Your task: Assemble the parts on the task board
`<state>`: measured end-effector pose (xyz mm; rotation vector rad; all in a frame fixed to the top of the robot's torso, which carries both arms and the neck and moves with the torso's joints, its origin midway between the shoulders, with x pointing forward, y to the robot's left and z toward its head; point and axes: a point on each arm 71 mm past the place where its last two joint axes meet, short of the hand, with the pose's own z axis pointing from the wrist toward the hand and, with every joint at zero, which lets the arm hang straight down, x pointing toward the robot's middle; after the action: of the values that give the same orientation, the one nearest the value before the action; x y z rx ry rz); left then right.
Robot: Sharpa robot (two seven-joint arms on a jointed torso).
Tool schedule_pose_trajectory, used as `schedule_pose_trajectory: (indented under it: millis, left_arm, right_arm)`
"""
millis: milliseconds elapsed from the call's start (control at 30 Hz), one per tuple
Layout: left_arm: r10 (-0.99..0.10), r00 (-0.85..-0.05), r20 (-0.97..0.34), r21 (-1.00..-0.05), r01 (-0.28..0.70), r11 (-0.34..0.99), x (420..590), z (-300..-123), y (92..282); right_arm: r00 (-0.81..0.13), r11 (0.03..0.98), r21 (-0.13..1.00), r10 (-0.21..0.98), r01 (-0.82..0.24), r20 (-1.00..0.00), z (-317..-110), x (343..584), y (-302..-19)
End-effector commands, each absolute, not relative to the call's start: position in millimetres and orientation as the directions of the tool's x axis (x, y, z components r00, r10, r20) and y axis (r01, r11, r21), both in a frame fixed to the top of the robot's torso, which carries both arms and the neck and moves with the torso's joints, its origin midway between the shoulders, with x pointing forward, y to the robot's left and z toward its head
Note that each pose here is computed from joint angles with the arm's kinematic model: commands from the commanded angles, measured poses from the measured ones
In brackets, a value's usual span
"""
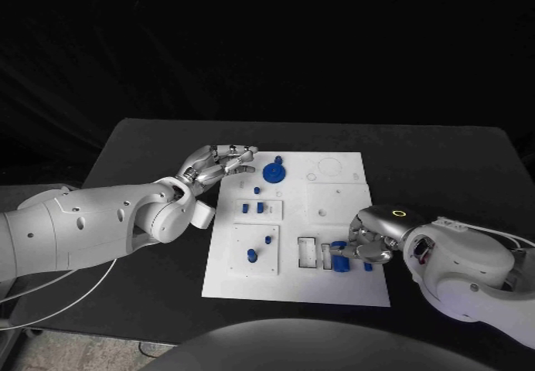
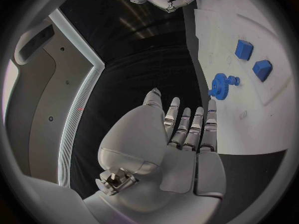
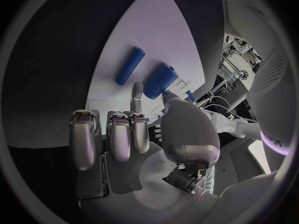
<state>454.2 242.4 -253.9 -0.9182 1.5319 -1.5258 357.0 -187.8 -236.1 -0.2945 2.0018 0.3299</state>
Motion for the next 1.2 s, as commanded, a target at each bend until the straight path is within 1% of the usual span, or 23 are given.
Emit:
schedule_pose_trajectory:
  millis: [33, 300, 533, 767, 1000, 1200]
  left_arm:
    - [-0.888, -0.459, -0.017, -1.000, 0.026, 0.006, 453.4, -253.6, 240.8]
    - [-0.886, -0.463, -0.014, -1.000, 0.022, 0.005, 453.3, -254.4, 240.4]
    - [-0.885, -0.465, -0.012, -1.000, 0.017, 0.005, 453.0, -255.3, 240.4]
    - [-0.884, -0.467, -0.010, -1.000, 0.014, 0.004, 452.8, -255.7, 239.8]
    - [-0.884, -0.468, -0.009, -1.000, 0.011, 0.005, 452.6, -255.9, 239.6]
    - [-0.884, -0.468, -0.010, -1.000, 0.010, 0.006, 452.7, -256.0, 239.9]
  right_arm:
    - [-0.457, 0.937, 0.068, -0.103, -0.342, -0.883, -241.4, 355.4, -188.8]
    - [-0.468, 0.933, 0.072, -0.109, -0.352, -0.877, -246.2, 353.9, -183.9]
    - [-0.475, 0.929, 0.099, -0.089, -0.357, -0.875, -247.5, 353.8, -179.4]
    - [-0.502, 0.927, 0.128, -0.072, -0.353, -0.862, -249.7, 353.8, -176.8]
    - [-0.536, 0.920, 0.217, 0.010, -0.325, -0.844, -249.8, 353.0, -177.0]
    - [-0.594, 0.904, 0.337, 0.124, -0.262, -0.795, -248.5, 349.4, -180.0]
